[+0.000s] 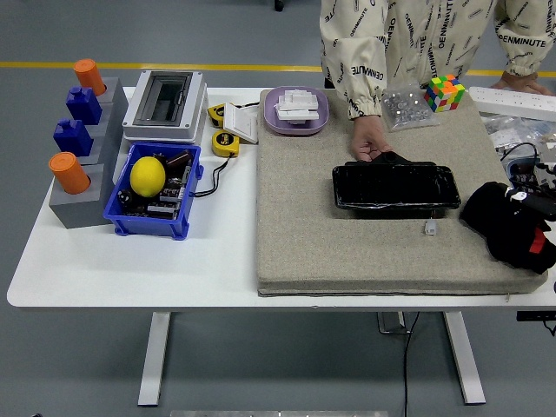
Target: Pick the rag up,wipe the panel,place it on the desk
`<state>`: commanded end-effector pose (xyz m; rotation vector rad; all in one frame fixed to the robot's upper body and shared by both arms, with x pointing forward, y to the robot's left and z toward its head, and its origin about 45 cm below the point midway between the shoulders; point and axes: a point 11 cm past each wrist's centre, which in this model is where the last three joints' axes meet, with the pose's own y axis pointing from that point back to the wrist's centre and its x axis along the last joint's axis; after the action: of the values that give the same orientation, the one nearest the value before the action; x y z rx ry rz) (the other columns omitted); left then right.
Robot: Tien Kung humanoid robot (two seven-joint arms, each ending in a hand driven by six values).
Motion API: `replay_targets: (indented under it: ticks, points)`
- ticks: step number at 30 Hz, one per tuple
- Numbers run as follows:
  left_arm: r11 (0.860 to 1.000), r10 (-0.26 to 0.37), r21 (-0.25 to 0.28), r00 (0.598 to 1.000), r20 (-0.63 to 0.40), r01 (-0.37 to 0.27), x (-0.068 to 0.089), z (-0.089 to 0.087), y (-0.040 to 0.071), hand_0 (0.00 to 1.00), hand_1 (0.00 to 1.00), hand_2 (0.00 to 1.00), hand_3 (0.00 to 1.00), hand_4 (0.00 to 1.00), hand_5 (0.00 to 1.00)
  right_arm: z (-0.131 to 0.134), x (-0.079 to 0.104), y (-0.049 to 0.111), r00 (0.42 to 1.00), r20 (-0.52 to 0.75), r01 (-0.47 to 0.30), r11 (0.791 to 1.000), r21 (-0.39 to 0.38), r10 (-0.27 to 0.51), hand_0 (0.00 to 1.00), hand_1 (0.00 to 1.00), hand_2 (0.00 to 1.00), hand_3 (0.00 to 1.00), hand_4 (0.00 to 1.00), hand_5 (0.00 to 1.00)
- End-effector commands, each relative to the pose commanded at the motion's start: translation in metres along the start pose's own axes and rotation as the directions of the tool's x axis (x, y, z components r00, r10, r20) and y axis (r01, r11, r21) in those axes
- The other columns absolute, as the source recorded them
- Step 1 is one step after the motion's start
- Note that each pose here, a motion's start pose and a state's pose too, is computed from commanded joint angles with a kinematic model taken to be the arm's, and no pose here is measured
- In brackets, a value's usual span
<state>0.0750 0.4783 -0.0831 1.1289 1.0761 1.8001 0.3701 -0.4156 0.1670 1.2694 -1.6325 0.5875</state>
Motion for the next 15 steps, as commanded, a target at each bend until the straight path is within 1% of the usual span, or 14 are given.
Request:
replay_targets:
  ticks: [6, 7, 9, 13, 15]
  points:
    - [1.0, 0.004, 0.003, 1.0, 0.0, -0.004, 0.002, -0.002, 0.0, 0.61, 0.64, 0.654, 0.561, 0.625, 0.438, -0.002, -0.014, 0.003, 1.0, 0.013, 0.022, 1.0, -0.003, -0.022, 0.882, 0.817, 0.871, 0.847, 0.998, 0.745]
    - [1.0, 0.004, 0.003, 1.0, 0.0, -0.004, 0.002, -0.001, 0.0, 0.611, 0.64, 0.654, 0.56, 0.625, 0.438, -0.004, -0.016, 0.004, 1.0, 0.015, 0.026, 1.0, -0.003, -0.026, 0.879, 0.814, 0.867, 0.846, 0.998, 0.764]
    - [1.0, 0.005, 0.002, 1.0, 0.001, -0.005, 0.002, -0.001, 0.0, 0.611, 0.64, 0.654, 0.56, 0.625, 0.438, -0.006, -0.02, 0.004, 0.999, 0.02, 0.029, 1.0, -0.002, -0.029, 0.879, 0.814, 0.867, 0.846, 0.998, 0.764]
    - [1.0, 0.0, -0.001, 1.0, 0.003, 0.0, 0.0, 0.001, 0.0, 0.61, 0.64, 0.654, 0.56, 0.625, 0.44, -0.013, -0.029, 0.006, 0.998, 0.045, 0.037, 0.999, 0.004, -0.037, 0.878, 0.812, 0.865, 0.843, 0.998, 0.766]
    - [1.0, -0.002, -0.002, 1.0, 0.001, 0.002, -0.001, 0.002, 0.0, 0.61, 0.64, 0.654, 0.56, 0.625, 0.44, -0.014, -0.037, 0.008, 0.997, 0.052, 0.051, 0.999, 0.004, -0.051, 0.878, 0.812, 0.865, 0.843, 0.998, 0.766]
